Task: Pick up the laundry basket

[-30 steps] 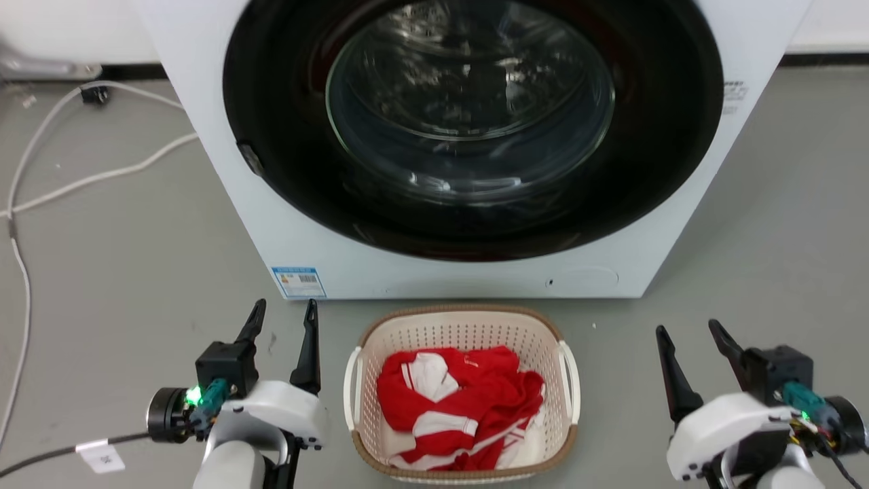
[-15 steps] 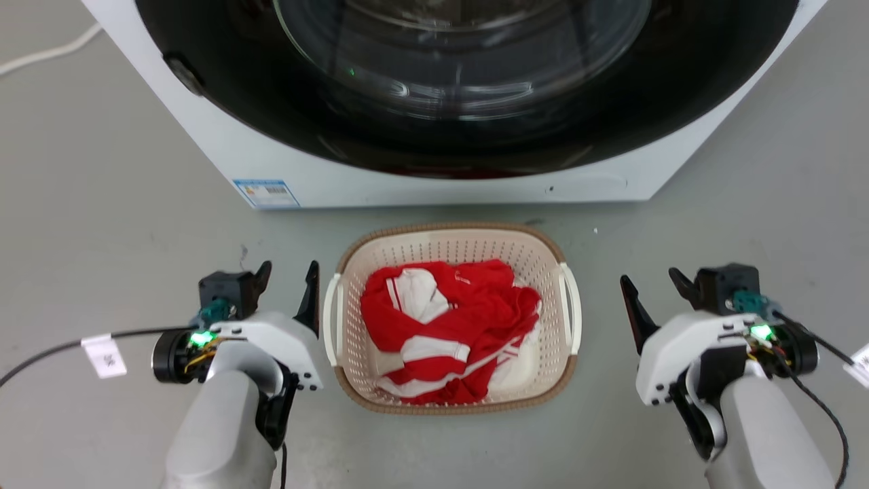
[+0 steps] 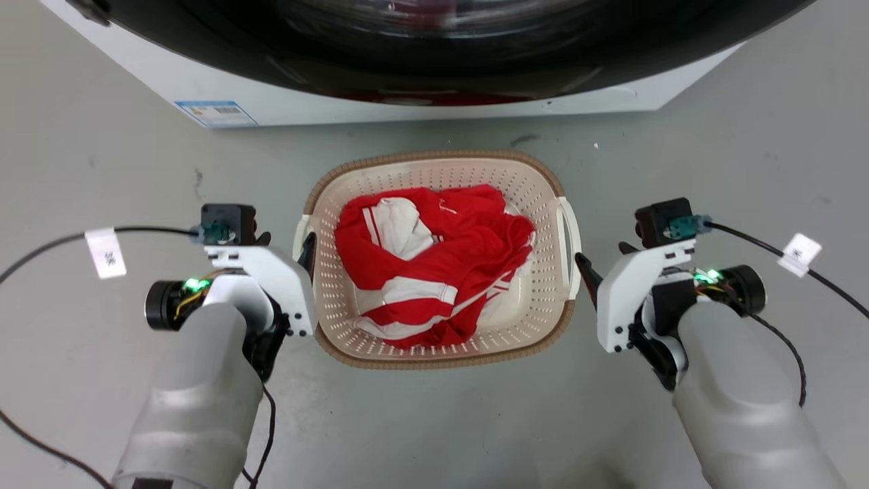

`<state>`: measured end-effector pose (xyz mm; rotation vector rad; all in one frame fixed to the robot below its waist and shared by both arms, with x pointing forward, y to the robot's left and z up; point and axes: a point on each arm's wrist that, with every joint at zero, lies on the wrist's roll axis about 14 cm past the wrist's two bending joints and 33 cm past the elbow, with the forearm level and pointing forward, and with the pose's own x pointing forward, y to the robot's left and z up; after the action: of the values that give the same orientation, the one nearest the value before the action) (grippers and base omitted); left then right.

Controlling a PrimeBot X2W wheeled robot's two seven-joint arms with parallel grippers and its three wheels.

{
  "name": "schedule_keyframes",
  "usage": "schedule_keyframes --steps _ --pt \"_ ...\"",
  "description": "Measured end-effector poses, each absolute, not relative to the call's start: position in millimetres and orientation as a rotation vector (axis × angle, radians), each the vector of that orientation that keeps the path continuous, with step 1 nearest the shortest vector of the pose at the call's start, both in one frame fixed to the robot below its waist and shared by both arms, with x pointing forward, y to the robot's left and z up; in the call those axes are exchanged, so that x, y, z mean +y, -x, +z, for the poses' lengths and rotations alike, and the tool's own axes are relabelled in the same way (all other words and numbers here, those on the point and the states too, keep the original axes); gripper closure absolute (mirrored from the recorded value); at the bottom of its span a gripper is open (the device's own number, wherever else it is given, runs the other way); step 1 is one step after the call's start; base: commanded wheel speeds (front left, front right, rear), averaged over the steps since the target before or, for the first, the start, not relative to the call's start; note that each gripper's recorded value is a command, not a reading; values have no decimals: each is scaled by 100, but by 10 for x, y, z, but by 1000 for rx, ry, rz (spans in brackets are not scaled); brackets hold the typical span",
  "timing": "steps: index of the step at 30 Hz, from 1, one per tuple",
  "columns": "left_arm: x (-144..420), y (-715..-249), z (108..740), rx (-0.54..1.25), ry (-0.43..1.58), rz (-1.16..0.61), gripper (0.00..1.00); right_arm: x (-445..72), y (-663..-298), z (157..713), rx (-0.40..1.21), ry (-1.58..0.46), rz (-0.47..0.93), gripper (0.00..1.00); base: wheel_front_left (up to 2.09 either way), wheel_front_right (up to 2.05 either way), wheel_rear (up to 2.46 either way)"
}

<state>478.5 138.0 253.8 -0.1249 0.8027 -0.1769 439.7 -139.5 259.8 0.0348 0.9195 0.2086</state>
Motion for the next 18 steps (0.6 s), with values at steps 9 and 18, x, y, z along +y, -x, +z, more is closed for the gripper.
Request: schedule_keyframes --steps 9,18 --pt "1342 -4803 2148 1010 134 -212 0 -1330 -4366 2232 1101 -39 244 0 0 0 0" --pt "1420 -4821 1846 1148 123 -222 0 -1306 -4379 1986 1230 -44 263 0 0 0 0"
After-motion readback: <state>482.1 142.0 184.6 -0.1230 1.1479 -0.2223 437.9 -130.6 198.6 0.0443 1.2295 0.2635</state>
